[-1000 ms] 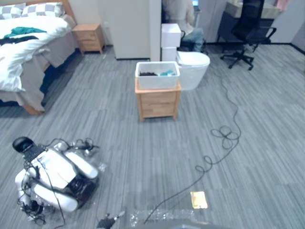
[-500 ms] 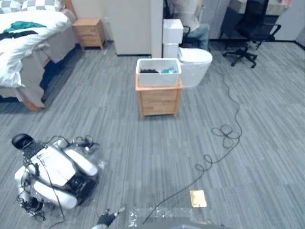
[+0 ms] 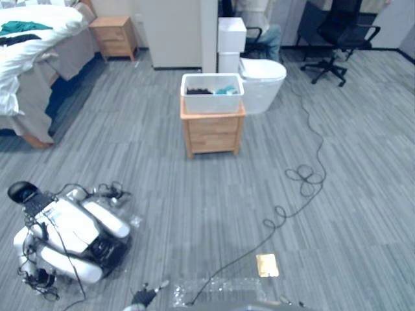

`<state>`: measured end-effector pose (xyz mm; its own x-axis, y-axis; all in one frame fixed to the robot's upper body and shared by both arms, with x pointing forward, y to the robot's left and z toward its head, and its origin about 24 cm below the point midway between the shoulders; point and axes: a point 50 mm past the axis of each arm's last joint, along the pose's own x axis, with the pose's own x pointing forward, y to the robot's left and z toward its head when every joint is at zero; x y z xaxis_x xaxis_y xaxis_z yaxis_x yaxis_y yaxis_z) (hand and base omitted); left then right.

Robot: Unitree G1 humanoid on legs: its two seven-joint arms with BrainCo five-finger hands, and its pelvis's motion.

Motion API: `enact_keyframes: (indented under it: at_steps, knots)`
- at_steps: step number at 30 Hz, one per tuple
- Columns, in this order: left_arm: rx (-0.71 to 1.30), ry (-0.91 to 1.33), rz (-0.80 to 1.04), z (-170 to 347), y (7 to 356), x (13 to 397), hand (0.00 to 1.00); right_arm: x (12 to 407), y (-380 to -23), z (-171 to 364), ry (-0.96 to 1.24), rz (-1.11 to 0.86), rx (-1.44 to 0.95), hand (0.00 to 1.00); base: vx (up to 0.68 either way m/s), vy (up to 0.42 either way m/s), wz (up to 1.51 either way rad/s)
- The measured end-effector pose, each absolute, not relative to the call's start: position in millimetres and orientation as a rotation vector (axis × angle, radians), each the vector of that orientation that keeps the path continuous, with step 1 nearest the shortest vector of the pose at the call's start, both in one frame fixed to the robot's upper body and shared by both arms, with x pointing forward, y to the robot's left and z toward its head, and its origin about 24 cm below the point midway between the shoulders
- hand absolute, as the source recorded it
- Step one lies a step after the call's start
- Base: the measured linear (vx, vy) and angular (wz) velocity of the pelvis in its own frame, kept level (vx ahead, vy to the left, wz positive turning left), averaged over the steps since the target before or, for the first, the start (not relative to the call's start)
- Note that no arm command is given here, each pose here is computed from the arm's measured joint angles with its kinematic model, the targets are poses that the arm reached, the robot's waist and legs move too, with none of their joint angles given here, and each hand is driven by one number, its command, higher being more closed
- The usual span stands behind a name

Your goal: Pick up the laundry basket with both hands and put the clothes into the washing machine.

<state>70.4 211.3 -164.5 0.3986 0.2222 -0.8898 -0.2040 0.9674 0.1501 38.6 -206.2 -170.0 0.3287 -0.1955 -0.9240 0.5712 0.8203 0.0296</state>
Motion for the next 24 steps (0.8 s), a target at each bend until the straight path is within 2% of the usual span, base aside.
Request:
enact_keyframes:
  at_steps: [8, 15, 21, 24]
  knots:
    - [0.012, 1.121, 0.274, -163.8, 212.0, 73.7, 0.00, 43.9, -206.7, -169.7, 1.125, -0.515, 0.388, 0.00, -0.05, -0.019, -0.12]
    - [-0.051, 1.056, 0.227, -160.7, 191.9, 103.1, 0.00, 45.0, -214.4, -168.2, 1.085, -0.591, 0.447, 0.00, 0.00, 0.078, 0.26]
    - [-0.063, 1.024, 0.190, -157.5, 181.8, 121.9, 0.00, 51.4, -212.7, -168.5, 1.074, -0.591, 0.483, 0.00, 0.27, 0.053, 0.13]
    - [-0.068, 1.008, 0.188, -154.8, 185.8, 132.2, 0.00, 33.5, -203.3, -173.5, 1.130, -0.649, 0.552, 0.00, 0.41, -0.123, 0.31]
